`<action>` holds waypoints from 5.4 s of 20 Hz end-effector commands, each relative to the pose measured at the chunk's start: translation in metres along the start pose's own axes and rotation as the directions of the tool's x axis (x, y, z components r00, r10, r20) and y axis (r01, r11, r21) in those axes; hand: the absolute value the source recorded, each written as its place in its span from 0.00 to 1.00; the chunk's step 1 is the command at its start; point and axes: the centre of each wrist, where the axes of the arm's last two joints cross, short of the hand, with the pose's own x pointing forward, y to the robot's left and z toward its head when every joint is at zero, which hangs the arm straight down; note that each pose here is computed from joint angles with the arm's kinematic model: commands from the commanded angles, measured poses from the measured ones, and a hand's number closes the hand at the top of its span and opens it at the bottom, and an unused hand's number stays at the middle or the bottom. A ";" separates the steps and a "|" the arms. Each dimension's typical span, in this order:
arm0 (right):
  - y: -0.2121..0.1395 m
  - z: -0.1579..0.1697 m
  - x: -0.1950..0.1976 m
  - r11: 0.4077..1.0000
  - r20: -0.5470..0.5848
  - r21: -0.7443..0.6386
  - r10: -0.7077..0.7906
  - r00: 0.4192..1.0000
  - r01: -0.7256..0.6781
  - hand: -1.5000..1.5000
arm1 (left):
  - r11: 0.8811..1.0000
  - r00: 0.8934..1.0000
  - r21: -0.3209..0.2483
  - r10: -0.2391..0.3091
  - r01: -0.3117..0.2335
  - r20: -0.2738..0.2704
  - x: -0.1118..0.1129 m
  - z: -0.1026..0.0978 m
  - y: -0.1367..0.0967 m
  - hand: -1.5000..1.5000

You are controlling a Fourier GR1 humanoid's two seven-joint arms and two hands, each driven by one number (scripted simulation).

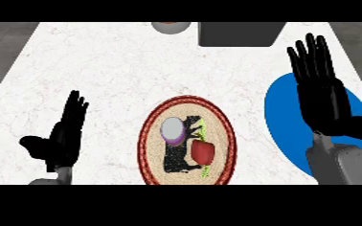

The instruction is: Pick the bell pepper from the placemat and place it in the plate

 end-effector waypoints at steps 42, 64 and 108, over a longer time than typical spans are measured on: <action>0.158 0.108 0.018 0.334 -0.306 0.275 0.919 0.247 -0.902 0.00 | 0.976 0.945 -0.215 -0.087 0.018 -0.316 -0.004 -0.001 -0.017 0.50; 0.193 0.117 -0.045 0.266 -0.395 0.390 0.913 0.100 -0.882 0.00 | 0.975 0.941 -0.223 -0.094 0.021 -0.325 0.004 0.009 -0.030 0.50; 0.239 0.119 -0.004 0.283 -0.362 -0.106 0.882 0.302 -0.953 1.00 | 0.983 0.940 -0.184 -0.086 0.026 -0.329 -0.008 0.008 -0.034 0.50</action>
